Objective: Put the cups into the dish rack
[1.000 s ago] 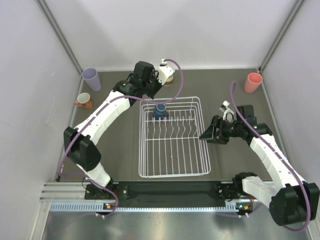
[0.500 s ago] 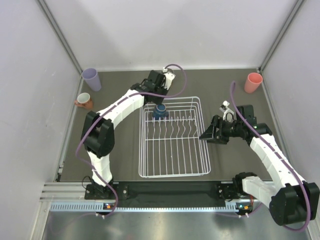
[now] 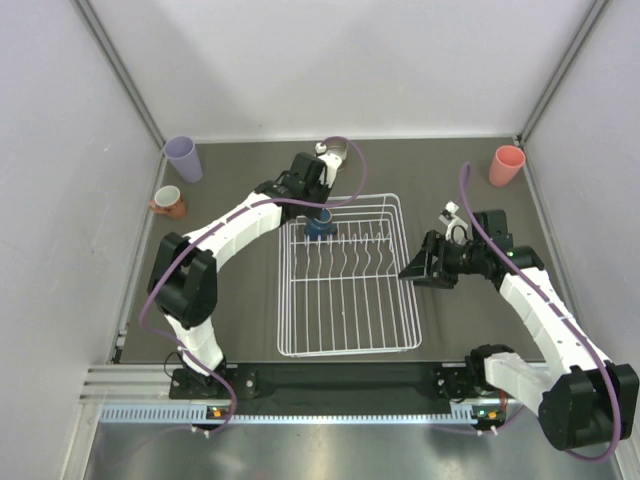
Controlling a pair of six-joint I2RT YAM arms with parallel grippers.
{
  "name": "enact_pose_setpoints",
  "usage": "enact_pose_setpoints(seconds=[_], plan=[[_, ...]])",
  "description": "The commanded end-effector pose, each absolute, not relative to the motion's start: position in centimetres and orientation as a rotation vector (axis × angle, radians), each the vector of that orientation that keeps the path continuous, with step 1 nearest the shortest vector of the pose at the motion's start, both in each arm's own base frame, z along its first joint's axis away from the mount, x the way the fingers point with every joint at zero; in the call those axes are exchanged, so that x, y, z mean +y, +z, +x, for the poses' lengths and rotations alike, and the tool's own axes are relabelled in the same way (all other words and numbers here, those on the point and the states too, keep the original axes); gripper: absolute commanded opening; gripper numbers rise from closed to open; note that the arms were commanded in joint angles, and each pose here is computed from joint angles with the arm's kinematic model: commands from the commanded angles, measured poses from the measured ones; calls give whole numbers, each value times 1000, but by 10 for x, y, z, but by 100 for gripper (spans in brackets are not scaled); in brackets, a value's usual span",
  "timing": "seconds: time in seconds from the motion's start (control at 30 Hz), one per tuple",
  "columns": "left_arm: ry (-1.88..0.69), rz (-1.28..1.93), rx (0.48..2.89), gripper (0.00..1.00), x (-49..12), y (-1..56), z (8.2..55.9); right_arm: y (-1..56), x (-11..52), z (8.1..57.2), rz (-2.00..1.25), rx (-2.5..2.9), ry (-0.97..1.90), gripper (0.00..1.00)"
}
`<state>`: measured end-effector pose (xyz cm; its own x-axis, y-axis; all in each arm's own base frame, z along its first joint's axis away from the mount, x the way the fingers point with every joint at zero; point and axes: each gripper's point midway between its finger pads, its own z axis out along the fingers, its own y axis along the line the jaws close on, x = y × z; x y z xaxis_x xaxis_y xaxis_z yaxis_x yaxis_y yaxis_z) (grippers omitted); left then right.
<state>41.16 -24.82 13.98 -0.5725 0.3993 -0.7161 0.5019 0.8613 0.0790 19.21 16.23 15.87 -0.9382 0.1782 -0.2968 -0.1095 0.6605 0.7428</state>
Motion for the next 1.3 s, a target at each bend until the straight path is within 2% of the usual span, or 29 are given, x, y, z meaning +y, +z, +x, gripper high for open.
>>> enact_pose_setpoints(seconds=[0.0,0.5,1.0,1.27], plan=[[-181,541,2167,0,-246,175,415,169,161,201,24,2482,1161,63],[-225,559,2194,0,-250,158,406,167,161,199,26,2484,1168,63],[-54,567,2331,0,-225,122,399,170,162,201,22,2475,1169,63],[40,541,2331,0,-209,125,399,170,162,200,26,2476,1171,63]])
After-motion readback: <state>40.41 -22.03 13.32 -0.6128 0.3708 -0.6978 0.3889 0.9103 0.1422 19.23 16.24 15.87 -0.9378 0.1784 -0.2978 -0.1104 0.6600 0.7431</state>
